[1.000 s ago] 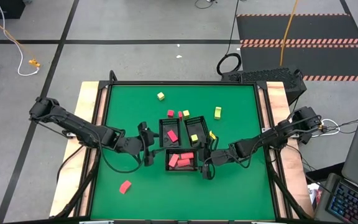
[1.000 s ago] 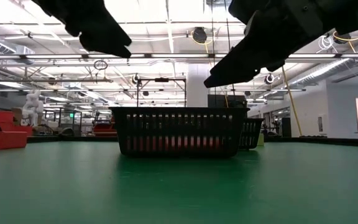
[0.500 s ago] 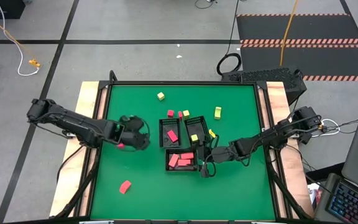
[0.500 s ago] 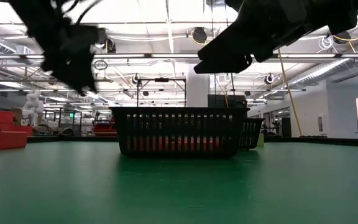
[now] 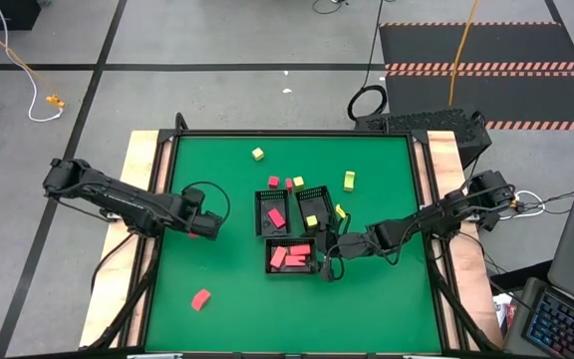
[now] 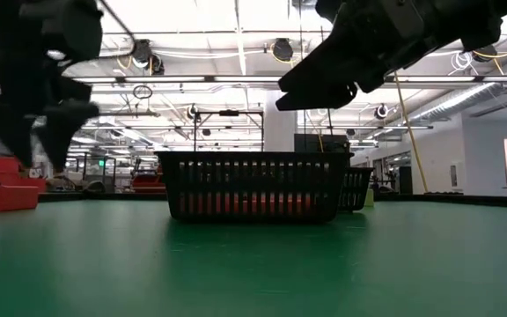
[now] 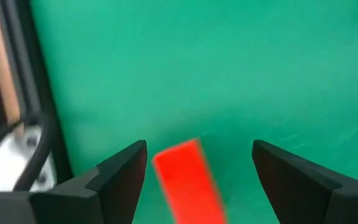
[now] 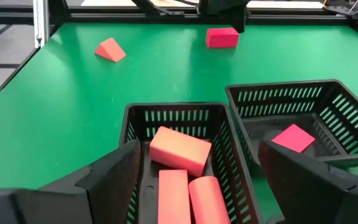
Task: Sort & place blocks by color
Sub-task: Put the red block into the top left black bin
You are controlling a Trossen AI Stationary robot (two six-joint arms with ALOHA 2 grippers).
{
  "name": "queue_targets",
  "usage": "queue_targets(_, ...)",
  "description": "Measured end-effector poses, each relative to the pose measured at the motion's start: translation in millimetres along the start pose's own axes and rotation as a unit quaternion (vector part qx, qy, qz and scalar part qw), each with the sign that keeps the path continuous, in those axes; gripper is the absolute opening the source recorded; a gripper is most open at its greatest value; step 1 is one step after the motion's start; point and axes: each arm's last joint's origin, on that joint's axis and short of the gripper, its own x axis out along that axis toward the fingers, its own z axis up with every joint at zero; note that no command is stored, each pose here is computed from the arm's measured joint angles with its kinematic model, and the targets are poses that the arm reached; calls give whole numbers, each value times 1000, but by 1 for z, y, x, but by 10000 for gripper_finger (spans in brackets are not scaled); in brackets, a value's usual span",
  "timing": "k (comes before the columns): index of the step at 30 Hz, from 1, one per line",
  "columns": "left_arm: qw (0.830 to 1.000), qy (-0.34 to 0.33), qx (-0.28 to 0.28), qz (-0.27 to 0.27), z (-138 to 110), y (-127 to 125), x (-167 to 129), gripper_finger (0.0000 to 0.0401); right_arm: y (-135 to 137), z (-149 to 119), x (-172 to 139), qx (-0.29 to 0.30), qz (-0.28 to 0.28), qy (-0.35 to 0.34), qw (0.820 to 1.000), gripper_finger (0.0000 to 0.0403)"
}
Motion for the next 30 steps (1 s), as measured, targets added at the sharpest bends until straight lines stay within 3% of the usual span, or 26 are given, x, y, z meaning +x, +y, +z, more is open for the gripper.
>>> queue_targets(3,999,35,-15,16,-7,6,11,291,0,0,0,-4,0,1,1000,320)
queue_targets(8,999,43,-27,-15,-10,3,21,291,0,0,0,-19,0,2,1000,320)
queue_targets(12,998,61,-26,-11,-14,6,27,285,-4,0,1,-20,-7,1,1000,320)
queue_targets(16,997,70,-28,-14,-18,9,36,241,-8,1,2,-17,-12,1,1000,320)
queue_targets(20,997,63,-11,-42,-18,4,37,159,-10,1,3,-16,-16,1,1000,320)
queue_targets(22,996,55,8,-65,-17,-1,35,129,-11,2,3,-16,-17,1,1000,320)
queue_targets(26,990,33,68,-122,-11,-14,29,130,-11,2,3,-15,-17,1,1000,320)
queue_targets(30,970,-7,119,-213,-1,-35,12,130,-11,2,3,-15,-19,0,1000,320)
